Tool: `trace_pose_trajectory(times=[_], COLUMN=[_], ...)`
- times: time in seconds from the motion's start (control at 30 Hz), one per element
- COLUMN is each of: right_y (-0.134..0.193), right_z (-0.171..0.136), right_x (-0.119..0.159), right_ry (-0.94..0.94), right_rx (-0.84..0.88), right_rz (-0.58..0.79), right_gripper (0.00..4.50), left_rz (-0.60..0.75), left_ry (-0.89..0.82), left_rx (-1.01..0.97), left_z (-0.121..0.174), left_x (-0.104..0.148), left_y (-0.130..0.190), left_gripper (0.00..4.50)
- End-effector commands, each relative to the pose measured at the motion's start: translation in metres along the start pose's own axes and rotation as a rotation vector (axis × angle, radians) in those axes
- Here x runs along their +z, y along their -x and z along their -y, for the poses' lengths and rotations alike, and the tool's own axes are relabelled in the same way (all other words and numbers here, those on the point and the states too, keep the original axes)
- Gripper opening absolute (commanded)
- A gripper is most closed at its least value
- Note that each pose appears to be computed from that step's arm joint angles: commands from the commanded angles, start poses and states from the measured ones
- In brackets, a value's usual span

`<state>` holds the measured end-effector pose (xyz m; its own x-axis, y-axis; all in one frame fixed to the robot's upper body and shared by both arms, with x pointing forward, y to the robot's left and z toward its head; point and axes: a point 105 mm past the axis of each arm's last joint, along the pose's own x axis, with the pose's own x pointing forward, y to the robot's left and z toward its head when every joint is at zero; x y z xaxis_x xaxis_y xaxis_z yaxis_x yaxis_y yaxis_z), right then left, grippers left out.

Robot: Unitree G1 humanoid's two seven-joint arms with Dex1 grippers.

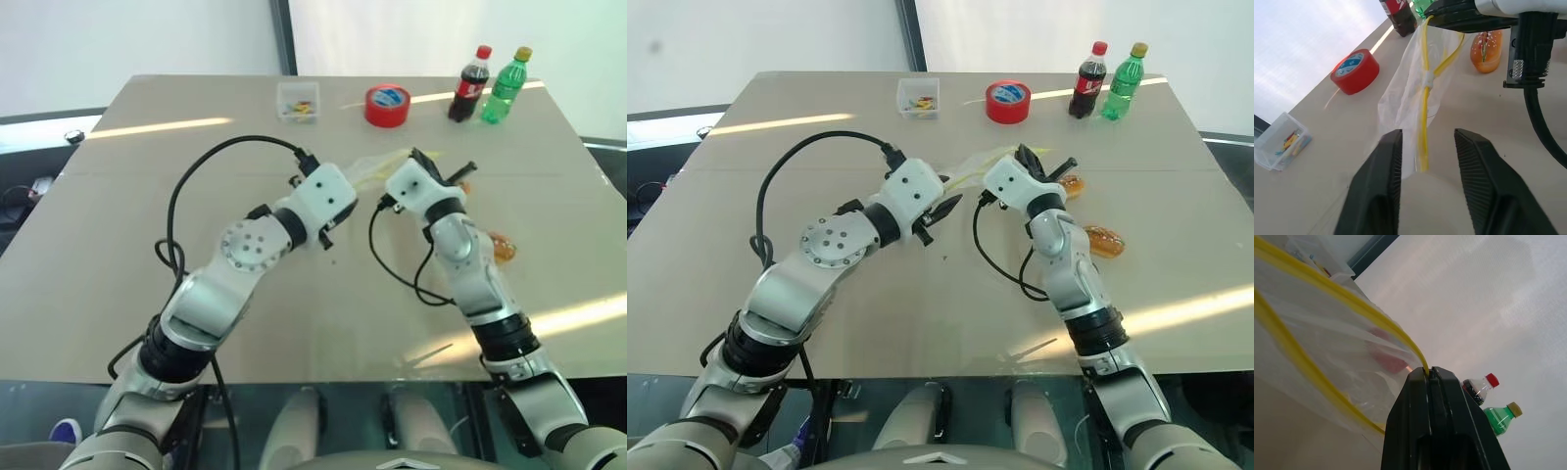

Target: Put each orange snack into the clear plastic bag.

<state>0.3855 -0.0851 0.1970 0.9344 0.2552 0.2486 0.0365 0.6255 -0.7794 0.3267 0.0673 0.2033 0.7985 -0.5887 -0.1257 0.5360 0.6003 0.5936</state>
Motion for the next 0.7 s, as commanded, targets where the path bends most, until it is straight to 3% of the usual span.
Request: trace_pose_trajectory(times=[0.03, 0.4, 0.5, 0.7], right_y=[0.005, 0.020, 0.022, 0.037], right_z=[0.005, -0.011, -0.002, 0.006], right_x=[0.017, 0.006, 0.001, -0.003], right_ry=[0.020, -0.004, 0.021, -0.013], right_rx=[-0.029, 0.099, 0.079, 0.170], right_rz=[0.060, 0.039, 0.037, 0.069], right_gripper=[0.00, 0.00, 0.90, 3.77], left_rz=[0.049, 0.074, 0.094, 0.085], left_ry=[-0.045, -0.146, -0.130, -0.112], left_rx=[0.008, -0.021, -0.004, 0.001], left_z=[-0.001, 0.001, -0.008, -0.028], left_x=[0.010, -0.002, -0.011, -0.031], left_y=[-0.001, 0.004, 0.010, 0.015], left_gripper=[0.06, 0.06, 0.00, 0.00])
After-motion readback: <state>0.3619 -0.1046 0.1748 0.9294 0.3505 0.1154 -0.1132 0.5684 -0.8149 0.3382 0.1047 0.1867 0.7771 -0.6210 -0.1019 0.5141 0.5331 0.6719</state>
